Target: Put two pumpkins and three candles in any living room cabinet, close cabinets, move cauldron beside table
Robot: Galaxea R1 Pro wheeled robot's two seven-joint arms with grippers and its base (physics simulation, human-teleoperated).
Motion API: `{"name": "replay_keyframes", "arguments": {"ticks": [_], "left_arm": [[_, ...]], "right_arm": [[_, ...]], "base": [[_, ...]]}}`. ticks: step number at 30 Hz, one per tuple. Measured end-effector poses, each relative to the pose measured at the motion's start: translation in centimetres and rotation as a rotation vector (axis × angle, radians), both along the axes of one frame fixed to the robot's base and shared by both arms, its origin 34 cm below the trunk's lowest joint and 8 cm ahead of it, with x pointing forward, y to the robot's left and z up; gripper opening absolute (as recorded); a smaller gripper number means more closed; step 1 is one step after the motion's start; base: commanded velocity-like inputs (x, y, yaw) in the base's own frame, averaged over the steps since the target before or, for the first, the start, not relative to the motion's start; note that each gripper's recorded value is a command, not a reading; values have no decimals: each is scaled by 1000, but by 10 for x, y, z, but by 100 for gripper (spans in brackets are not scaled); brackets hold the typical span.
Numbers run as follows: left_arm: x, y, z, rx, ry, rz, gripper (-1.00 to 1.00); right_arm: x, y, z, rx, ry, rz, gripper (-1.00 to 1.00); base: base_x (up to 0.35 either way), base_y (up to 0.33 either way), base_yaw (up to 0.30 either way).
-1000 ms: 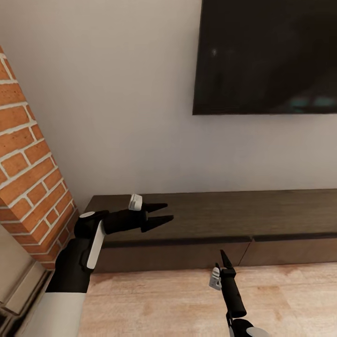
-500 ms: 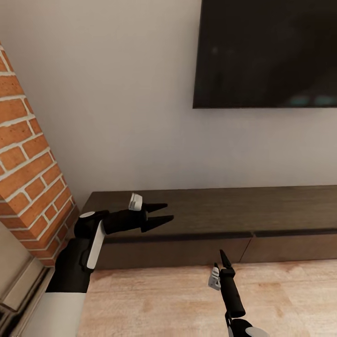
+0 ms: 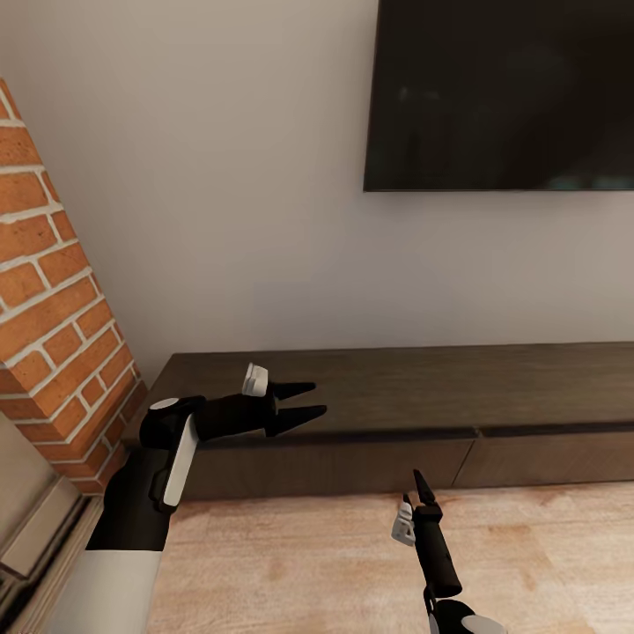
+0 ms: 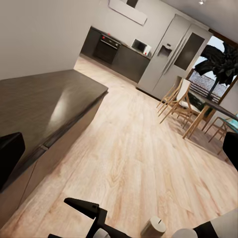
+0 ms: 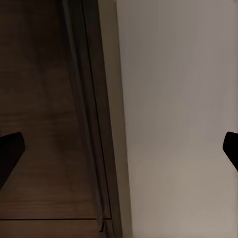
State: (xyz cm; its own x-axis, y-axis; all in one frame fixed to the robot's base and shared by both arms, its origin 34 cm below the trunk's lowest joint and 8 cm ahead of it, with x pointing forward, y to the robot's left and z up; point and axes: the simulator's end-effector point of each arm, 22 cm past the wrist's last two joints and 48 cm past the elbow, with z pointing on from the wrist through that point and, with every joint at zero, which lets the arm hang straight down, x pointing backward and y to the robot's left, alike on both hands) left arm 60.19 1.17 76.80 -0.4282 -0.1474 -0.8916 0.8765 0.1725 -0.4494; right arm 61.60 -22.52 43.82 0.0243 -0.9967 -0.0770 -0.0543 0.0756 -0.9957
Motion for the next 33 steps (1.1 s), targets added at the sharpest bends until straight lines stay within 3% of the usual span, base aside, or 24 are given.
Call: {"name": "replay_keyframes", "arguments": {"ticks": [10, 15, 20, 28, 33], "left_arm": [[-6, 0, -22, 0, 0, 0, 100], [-9, 0, -33, 0, -1, 0, 100], [-12, -1, -44, -1, -1, -2, 100], [-13, -2, -62, -2, 11, -4, 100], [-10, -3, -73, -2, 31, -6, 100]], "right_arm": [[-5, -2, -22, -2, -1, -2, 100], [14, -15, -21, -5, -22, -37, 100], [30, -33, -33, -26, 7, -74, 100], [31, -33, -49, -28, 20, -77, 100], [41, -33, -63, -26, 82, -73, 100]], "base": [[0, 0, 0], [0, 0, 0], [0, 0, 0], [0, 0, 0], [0, 0, 0]]}}
